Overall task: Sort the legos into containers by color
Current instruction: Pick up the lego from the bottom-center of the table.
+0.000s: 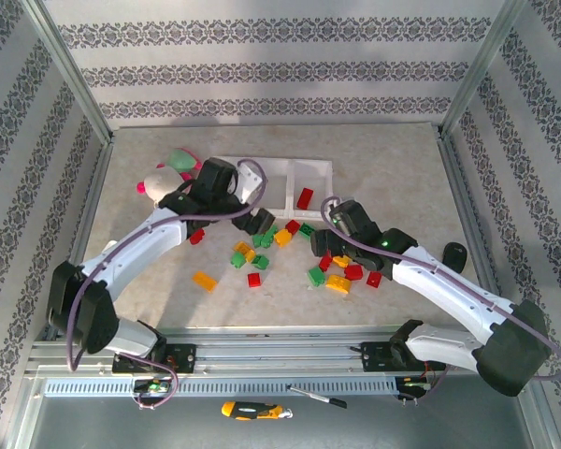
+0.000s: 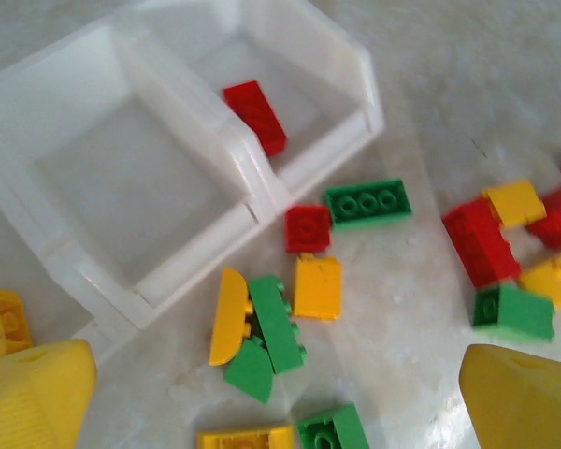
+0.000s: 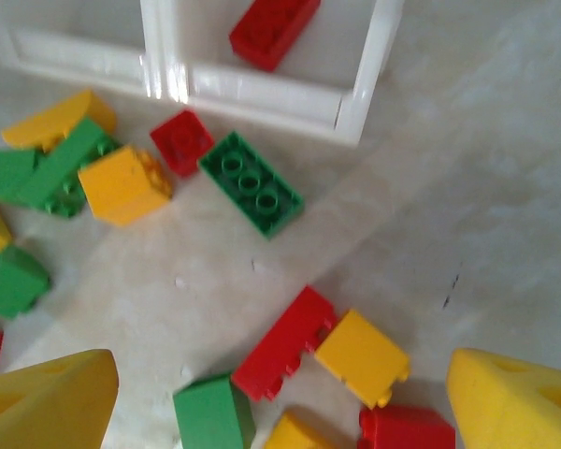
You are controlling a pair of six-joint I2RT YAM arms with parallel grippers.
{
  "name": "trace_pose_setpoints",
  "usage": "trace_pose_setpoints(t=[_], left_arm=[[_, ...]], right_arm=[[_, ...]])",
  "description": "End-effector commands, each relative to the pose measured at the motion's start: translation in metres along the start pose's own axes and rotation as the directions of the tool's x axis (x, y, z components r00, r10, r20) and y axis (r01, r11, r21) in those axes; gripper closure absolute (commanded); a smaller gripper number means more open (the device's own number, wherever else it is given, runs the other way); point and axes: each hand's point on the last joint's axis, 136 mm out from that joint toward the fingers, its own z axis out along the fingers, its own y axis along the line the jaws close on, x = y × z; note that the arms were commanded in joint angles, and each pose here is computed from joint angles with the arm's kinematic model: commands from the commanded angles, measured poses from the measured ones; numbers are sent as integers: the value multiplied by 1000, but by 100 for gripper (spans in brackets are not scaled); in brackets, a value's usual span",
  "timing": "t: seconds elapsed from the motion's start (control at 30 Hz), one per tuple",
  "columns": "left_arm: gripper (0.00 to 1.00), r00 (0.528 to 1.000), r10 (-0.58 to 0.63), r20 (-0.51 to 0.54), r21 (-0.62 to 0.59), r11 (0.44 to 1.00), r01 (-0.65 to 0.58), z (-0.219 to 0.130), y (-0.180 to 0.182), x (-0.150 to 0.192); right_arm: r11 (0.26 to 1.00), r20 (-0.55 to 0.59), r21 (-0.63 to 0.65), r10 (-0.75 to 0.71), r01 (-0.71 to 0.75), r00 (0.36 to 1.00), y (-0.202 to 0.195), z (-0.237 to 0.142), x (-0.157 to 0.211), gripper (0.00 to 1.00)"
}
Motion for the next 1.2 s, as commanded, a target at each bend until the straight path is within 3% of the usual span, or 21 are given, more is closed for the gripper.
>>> trace_pose_setpoints(t=[0.0, 0.2, 0.5, 0.83, 0.97, 1.17], left_arm=[[0, 964, 243, 109, 75, 965, -251, -15, -31, -3], [0, 917, 360, 170, 161, 908, -386, -31, -61, 29], [1, 914, 346, 215, 225, 893, -391, -32, -78, 47], [1, 912, 344, 223, 229, 891, -392, -33, -80, 49], [1, 913, 340, 225, 218, 896, -387, -35, -79, 49], [1, 921, 322, 217, 188, 912, -363, -37, -75, 53]], right_arm=[[999, -173, -31, -21, 16, 985, 6, 6, 43, 12], [999, -286, -41, -40, 29, 957, 27, 21, 73, 18], [998, -382, 9, -52, 60, 923, 36, 46, 97, 31], [995, -420, 39, -65, 90, 905, 34, 65, 106, 48], [993, -407, 53, -72, 102, 910, 29, 62, 104, 67], [995, -342, 9, -87, 96, 936, 39, 42, 78, 70]])
